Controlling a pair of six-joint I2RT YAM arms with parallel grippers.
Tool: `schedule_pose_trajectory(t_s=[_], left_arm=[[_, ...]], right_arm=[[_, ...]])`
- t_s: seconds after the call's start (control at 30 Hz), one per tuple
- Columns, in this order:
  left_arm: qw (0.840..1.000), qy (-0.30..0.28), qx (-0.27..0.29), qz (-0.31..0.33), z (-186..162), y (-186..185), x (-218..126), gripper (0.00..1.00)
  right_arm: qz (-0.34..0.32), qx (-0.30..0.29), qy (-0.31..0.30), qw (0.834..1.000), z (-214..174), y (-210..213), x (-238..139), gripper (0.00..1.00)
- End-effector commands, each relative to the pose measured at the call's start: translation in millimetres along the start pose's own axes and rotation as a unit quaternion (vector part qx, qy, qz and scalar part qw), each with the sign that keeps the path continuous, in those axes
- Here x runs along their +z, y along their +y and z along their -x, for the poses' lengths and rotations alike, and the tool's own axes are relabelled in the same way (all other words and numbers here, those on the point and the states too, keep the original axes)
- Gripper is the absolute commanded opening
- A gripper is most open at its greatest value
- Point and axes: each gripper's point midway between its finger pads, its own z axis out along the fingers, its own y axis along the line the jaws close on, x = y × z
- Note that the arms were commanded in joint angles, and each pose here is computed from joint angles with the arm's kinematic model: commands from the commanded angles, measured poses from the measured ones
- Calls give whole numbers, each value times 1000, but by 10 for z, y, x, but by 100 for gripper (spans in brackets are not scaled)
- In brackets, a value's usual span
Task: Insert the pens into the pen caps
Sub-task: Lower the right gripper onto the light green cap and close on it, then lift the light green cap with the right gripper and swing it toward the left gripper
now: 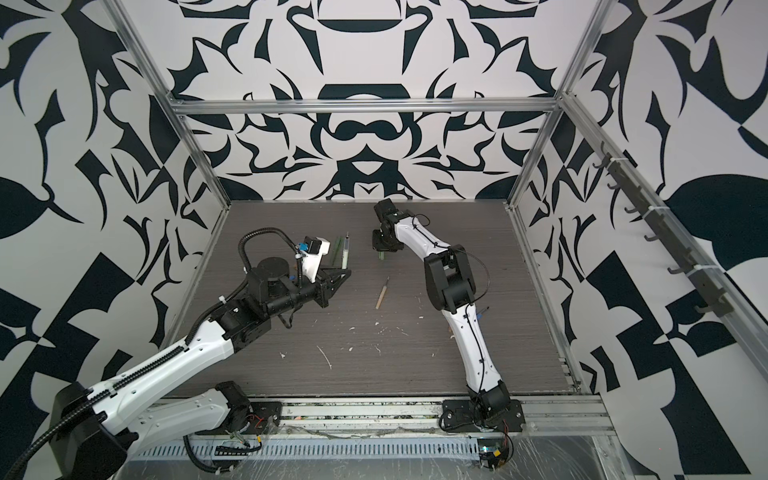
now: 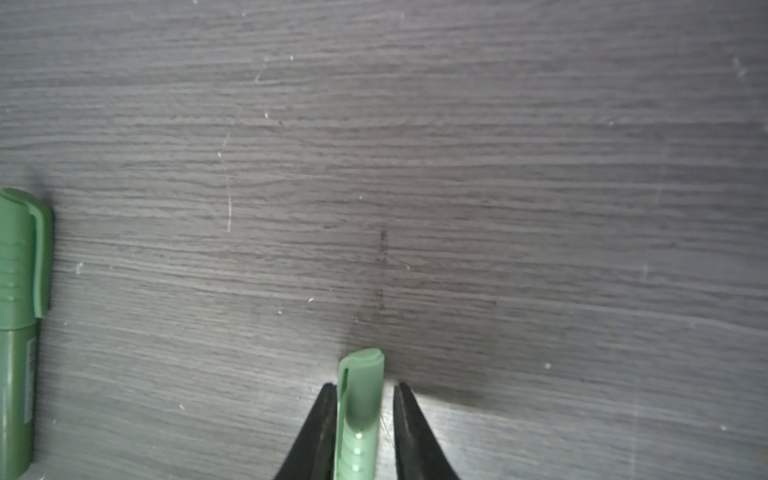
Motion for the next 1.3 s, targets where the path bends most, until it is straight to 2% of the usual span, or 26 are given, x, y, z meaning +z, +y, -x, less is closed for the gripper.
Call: schedule_pose_trajectory(t_s=[0.0, 0.6, 0.9, 1.0, 1.1, 1.27], left_arm=[[1000, -17, 3, -12, 151, -83, -17, 0], [1000, -16, 5, -13, 147, -93, -24, 0], [1000, -17, 5, -13, 147, -91, -23, 0], [1000, -14, 6, -10, 134, -78, -14, 0], [1000, -10, 8, -5, 101, -57, 10, 0], [1000, -4, 12, -4, 71, -58, 36, 0]], right_arm=[[-2, -4, 2, 1000, -26, 3, -66, 25], [10, -5, 19, 1000, -124, 67, 2, 20], [-19, -27, 34, 999, -305, 105, 74, 24], [-21, -26, 33, 999, -317, 94, 80, 19], [-11, -27, 20, 999, -265, 154, -34, 14], [13, -26, -14, 999, -120, 290, -373, 12]])
